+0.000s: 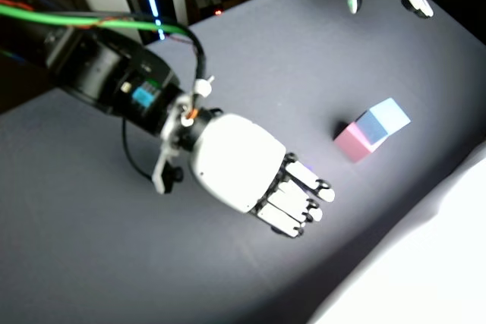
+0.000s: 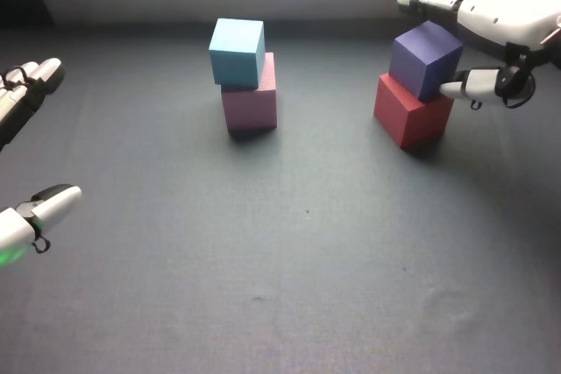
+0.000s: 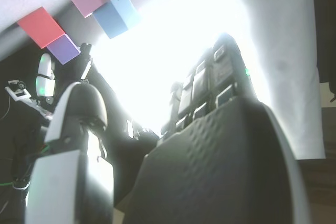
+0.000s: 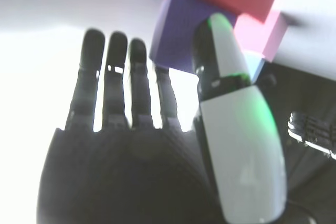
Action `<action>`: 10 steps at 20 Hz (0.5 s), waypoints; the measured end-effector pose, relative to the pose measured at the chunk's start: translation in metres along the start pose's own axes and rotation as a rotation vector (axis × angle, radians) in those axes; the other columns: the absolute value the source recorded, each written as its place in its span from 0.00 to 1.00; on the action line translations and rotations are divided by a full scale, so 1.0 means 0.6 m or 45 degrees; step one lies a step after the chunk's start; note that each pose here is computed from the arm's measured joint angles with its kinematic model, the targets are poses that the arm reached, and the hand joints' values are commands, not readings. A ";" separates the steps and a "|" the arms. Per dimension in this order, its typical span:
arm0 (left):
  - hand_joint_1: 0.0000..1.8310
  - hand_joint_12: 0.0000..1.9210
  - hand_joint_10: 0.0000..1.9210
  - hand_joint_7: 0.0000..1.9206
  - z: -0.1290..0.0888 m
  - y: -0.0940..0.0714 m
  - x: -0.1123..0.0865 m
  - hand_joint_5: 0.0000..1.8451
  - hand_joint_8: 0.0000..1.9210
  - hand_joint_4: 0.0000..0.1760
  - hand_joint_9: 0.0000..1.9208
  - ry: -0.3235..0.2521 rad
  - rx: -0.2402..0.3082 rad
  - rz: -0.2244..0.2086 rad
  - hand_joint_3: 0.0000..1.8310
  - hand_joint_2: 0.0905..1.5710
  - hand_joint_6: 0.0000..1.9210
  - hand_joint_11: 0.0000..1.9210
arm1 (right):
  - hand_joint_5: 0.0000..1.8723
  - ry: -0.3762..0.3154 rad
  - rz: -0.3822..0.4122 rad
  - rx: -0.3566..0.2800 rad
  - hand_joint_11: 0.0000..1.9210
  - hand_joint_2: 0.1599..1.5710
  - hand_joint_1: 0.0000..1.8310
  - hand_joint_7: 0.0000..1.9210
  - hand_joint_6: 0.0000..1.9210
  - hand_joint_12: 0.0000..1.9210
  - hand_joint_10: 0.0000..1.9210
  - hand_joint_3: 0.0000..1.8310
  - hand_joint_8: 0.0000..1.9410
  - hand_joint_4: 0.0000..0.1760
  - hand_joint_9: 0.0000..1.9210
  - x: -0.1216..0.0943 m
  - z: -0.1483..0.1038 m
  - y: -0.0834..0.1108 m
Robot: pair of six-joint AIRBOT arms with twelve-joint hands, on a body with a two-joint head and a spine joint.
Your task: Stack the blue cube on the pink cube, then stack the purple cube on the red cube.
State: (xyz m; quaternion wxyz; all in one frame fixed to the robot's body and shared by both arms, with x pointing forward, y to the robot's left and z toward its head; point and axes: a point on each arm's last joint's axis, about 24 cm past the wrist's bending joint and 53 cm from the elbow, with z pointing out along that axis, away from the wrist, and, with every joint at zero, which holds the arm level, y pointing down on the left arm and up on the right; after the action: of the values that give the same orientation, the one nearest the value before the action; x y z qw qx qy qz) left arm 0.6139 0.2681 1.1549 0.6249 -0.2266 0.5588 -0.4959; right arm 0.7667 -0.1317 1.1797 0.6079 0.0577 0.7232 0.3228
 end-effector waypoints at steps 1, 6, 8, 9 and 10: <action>0.41 0.00 0.00 0.00 0.000 0.000 0.000 0.00 0.00 0.43 0.00 0.000 0.000 0.000 0.00 0.81 0.00 0.00 | 0.00 -0.003 -0.004 -0.002 0.00 0.74 0.55 0.01 0.00 0.75 0.18 0.00 0.00 0.49 0.00 0.000 -0.001 0.001; 0.42 0.00 0.00 0.00 -0.002 0.001 0.001 0.00 0.00 0.34 0.00 0.000 -0.006 -0.003 0.00 0.81 0.00 0.00 | 0.00 -0.002 -0.030 0.007 0.00 0.72 0.53 0.00 0.00 0.61 0.13 0.00 0.00 0.65 0.00 0.002 -0.032 -0.010; 0.42 0.00 0.00 0.00 -0.003 0.002 0.002 0.00 0.00 0.33 0.00 0.001 -0.007 -0.004 0.00 0.81 0.00 0.00 | 0.00 -0.010 -0.062 -0.003 0.00 0.72 0.49 0.00 0.00 0.71 0.20 0.00 0.00 0.70 0.00 0.001 -0.051 -0.010; 0.43 0.00 0.00 0.00 -0.004 0.002 0.002 0.00 0.00 0.32 0.00 0.001 -0.009 -0.006 0.00 0.81 0.00 0.00 | 0.00 -0.015 -0.072 -0.004 0.00 0.72 0.47 0.00 0.00 0.73 0.19 0.00 0.00 0.68 0.00 0.002 -0.060 -0.011; 0.42 0.00 0.00 0.00 -0.005 0.003 0.002 0.00 0.00 0.37 0.00 0.002 -0.010 -0.004 0.00 0.81 0.00 0.00 | 0.00 -0.020 -0.092 -0.011 0.00 0.72 0.47 0.00 0.00 0.73 0.14 0.00 0.00 0.61 0.00 0.004 -0.078 -0.011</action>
State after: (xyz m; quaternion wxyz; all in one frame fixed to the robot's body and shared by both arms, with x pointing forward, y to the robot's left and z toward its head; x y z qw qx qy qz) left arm 0.6117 0.2688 1.1522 0.6226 -0.2296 0.5609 -0.4950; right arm 0.7253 -0.1543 1.1769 0.6251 0.0315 0.7185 0.3034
